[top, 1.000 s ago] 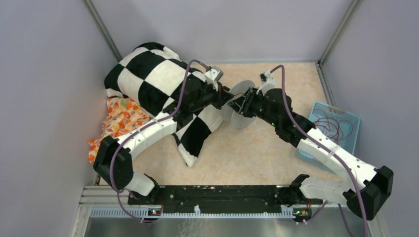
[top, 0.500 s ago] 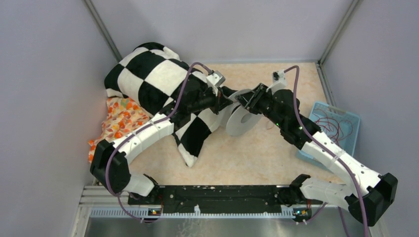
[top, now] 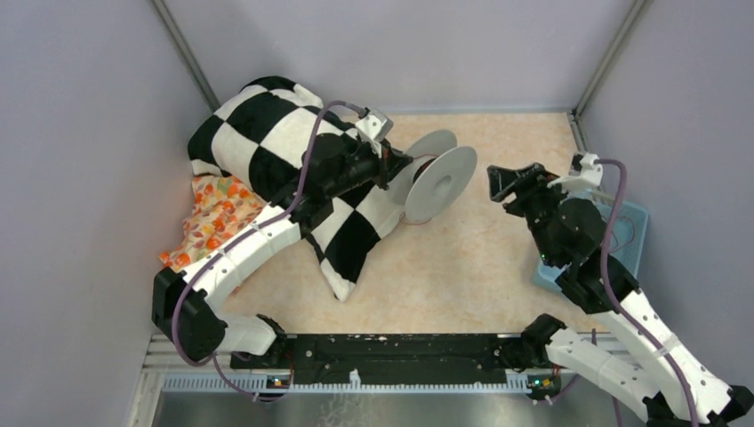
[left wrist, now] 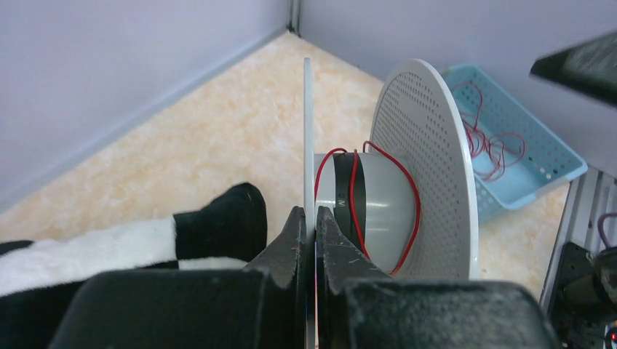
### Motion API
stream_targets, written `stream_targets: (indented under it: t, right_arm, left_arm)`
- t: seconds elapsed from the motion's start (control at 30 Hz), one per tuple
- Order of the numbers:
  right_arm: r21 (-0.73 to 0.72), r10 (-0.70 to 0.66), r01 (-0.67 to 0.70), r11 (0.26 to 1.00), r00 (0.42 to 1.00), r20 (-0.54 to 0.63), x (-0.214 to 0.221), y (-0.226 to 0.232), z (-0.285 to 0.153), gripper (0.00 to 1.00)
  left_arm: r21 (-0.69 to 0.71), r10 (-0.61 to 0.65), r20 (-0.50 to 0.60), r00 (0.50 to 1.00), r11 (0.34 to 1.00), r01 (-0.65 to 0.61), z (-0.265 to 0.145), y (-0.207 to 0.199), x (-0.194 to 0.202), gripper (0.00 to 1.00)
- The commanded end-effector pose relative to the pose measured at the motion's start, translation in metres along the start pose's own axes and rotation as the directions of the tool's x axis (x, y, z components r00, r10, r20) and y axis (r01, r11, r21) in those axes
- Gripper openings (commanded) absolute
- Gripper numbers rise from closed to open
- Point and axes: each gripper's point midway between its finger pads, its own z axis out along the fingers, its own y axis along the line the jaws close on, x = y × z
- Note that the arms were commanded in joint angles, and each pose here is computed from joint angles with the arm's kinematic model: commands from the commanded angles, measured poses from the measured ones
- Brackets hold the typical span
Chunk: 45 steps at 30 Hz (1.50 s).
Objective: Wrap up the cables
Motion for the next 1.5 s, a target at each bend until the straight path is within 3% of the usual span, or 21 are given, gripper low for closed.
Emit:
stream_targets:
  t: [0.0,0.23,0.47,0.73,0.93,1.23,1.47]
  right_arm:
    - [0.173,-0.229,0.229,0.958,0.973,-0.018,0.021,-0.062,-0.004,0.61]
    - [0.089,-0.207,0.224,0.970,0.963,-0.170,0.094,-0.080,-0.003,0.65]
    - [0.002,-0.108,0.110,0.994,0.984,-0.139,0.116,-0.065,0.014,0.67]
    - [-0.228,-0.041,0.005,0.974,0.988,-0.150,0.138,-0.015,0.041,0.67]
    - [-0.308,0.022,-0.048,0.950,0.996,-0.087,0.130,0.006,0.052,0.69]
    - [-0.227,0.090,-0.083,0.970,0.996,0.019,0.111,-0.003,0.069,0.71]
    - [-0.223,0.140,-0.133,0.966,0.990,0.013,0.114,0.004,0.082,0.72]
  left_arm:
    - [-0.043,0.082,0.282,0.956,0.996,-0.073,-0.023,-0.009,-0.119,0.00]
    - [-0.108,0.081,0.363,0.928,0.993,-0.044,-0.041,-0.006,-0.167,0.00]
    - [-0.119,0.069,0.429,0.901,0.993,-0.019,-0.052,-0.007,-0.193,0.00]
    - [-0.136,0.077,0.456,0.886,0.991,-0.016,-0.058,-0.007,-0.203,0.00]
    - [-0.140,0.101,0.482,0.870,0.989,-0.037,-0.065,-0.009,-0.208,0.00]
    - [-0.128,0.108,0.497,0.861,0.990,-0.051,-0.066,-0.012,-0.213,0.00]
    - [-0.126,0.110,0.499,0.860,0.991,-0.054,-0.068,-0.014,-0.214,0.00]
